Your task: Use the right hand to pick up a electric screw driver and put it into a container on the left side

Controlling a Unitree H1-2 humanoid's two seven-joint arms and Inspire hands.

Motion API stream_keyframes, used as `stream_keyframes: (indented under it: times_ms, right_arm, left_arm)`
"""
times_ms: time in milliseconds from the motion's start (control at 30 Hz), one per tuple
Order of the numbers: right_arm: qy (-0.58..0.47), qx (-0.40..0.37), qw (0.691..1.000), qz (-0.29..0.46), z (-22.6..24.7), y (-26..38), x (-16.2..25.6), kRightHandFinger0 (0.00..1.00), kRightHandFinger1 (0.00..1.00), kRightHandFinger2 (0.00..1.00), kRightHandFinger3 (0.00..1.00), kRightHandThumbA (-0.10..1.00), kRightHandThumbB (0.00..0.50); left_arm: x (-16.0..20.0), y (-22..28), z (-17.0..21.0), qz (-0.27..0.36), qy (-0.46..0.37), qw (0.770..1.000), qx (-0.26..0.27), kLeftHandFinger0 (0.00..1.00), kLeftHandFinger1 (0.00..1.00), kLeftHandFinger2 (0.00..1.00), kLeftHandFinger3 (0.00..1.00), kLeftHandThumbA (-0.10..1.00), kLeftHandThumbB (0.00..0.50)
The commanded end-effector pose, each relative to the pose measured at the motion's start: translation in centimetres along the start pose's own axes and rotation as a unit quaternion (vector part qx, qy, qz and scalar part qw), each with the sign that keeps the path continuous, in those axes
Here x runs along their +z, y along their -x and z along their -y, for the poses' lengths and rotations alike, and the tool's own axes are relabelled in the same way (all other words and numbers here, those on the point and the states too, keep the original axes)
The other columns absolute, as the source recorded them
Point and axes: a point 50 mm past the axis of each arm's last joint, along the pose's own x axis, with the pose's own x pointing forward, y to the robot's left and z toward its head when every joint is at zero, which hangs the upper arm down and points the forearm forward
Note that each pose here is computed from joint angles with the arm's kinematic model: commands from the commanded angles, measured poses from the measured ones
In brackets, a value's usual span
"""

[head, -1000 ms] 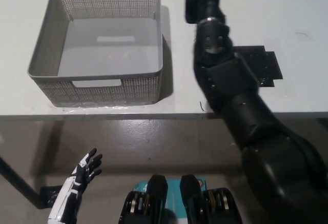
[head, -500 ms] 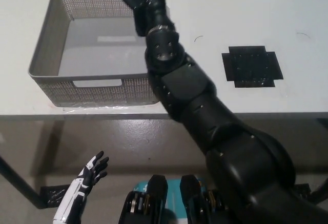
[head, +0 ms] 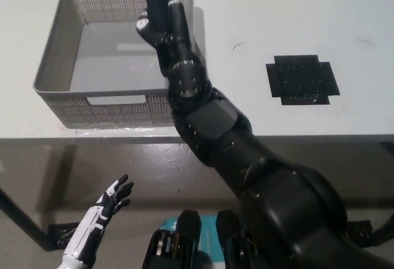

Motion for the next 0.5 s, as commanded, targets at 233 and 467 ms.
stream_keyframes:
  times_ms: [233,467]
  right_arm:
    - [0.014,-0.001,1.0,0.028,0.4,-0.3,0.6,0.02,0.39,0.82,0.85,-0.1,0.132]
    - [0.012,0.014,0.999,0.043,1.6,-0.6,0.0,0.67,0.74,0.86,0.92,0.29,0.221]
  left_arm:
    - [1.6,-1.0,-0.7,0.033,-0.03,0.999,-0.027,1.0,1.0,1.0,1.0,1.0,0.047]
    - [1.7,-1.2,-0.7,0.031,-0.031,0.998,-0.035,1.0,1.0,1.0,1.0,1.0,0.045]
